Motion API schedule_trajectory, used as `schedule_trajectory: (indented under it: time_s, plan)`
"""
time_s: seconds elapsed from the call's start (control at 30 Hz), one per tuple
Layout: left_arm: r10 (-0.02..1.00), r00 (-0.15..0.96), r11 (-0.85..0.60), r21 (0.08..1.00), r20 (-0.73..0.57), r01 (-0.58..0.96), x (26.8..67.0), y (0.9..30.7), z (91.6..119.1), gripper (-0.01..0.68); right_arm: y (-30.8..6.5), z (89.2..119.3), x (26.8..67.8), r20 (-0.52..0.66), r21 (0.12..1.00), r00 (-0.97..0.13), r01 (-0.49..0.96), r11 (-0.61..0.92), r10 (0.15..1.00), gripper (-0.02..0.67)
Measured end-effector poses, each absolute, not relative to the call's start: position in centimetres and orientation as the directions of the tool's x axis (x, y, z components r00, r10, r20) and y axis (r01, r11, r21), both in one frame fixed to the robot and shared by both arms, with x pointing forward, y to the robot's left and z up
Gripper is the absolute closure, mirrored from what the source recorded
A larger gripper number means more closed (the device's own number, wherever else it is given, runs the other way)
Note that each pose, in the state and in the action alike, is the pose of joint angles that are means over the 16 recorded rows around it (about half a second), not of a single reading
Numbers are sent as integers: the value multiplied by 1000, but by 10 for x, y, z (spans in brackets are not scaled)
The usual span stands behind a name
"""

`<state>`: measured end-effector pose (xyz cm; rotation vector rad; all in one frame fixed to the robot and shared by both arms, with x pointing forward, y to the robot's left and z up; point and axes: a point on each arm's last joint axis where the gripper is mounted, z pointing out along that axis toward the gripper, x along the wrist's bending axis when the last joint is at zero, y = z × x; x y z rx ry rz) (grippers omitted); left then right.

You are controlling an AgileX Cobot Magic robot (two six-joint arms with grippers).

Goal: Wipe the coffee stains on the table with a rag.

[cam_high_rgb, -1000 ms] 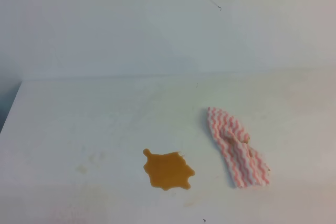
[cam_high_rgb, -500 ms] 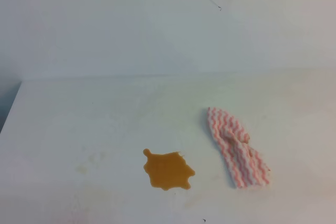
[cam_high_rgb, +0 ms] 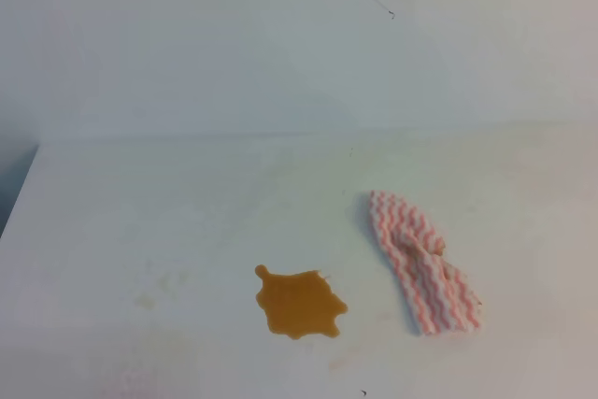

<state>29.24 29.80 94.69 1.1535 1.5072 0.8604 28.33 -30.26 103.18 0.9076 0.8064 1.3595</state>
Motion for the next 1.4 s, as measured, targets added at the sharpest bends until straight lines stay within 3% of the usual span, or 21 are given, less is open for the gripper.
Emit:
schedule_trajectory:
  time_s: [0.2,0.4,0.77,1.1,1.4]
  plan:
    - [957,-34,289,927,-289,237,292,298,947,672,-305,1064,282,67,887,70,-461,-28,995,652]
    - [957,-34,289,927,-289,237,292,298,947,672,-305,1110,296,75,926,63,-374,-46,995,652]
    - [957,-34,289,927,-289,237,292,298,947,672,-302,1171,381,102,989,8,105,-102,995,652]
    - [957,-34,289,927,-289,237,292,298,947,672,-293,1176,437,124,912,-96,403,-76,988,652]
    - [957,-34,289,927,-289,237,292,298,947,672,-286,1140,475,156,804,-199,595,-8,968,646]
